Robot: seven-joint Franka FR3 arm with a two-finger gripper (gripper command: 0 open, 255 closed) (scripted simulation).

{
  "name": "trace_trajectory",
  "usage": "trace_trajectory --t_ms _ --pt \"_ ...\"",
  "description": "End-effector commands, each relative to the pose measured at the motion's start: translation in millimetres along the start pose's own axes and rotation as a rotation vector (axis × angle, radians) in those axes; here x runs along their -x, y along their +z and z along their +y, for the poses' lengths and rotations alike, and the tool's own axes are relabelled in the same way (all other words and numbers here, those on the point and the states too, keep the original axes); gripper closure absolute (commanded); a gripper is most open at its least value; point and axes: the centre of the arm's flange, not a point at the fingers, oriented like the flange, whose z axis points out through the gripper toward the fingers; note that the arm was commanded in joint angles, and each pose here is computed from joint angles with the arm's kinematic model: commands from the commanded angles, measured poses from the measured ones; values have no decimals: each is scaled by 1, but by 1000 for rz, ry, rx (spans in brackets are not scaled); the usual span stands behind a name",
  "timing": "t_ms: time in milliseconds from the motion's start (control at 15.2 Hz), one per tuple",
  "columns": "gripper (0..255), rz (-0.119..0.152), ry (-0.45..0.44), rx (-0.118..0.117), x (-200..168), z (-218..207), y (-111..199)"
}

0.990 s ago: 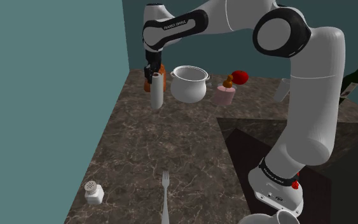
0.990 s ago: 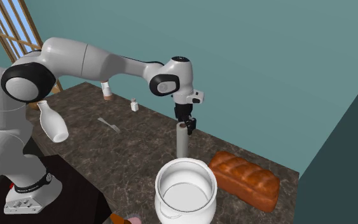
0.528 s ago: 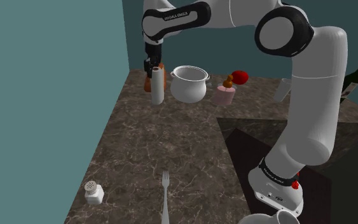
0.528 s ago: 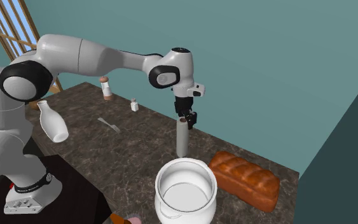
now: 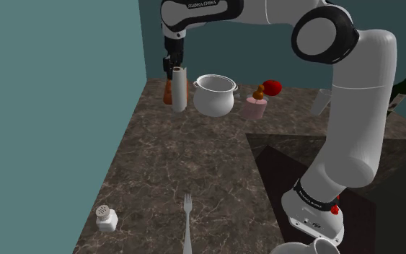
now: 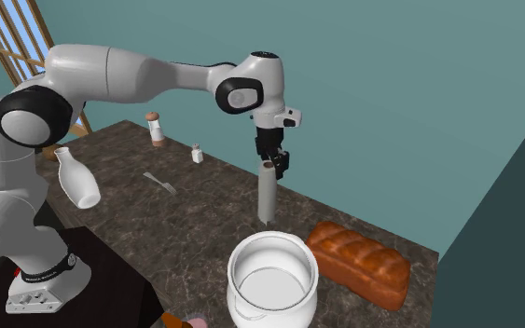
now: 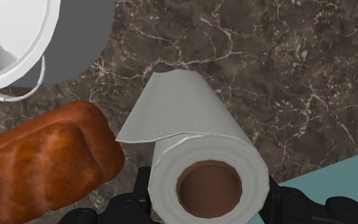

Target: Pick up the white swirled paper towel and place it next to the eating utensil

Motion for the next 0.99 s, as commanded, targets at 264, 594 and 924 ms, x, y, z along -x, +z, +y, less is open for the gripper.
trace_trajectory --t_ms 264,594,924 --pt "255 0 0 0 17 -16 -29" --pt "255 0 0 0 61 -58 -53" --pt "255 0 0 0 106 -100 -78"
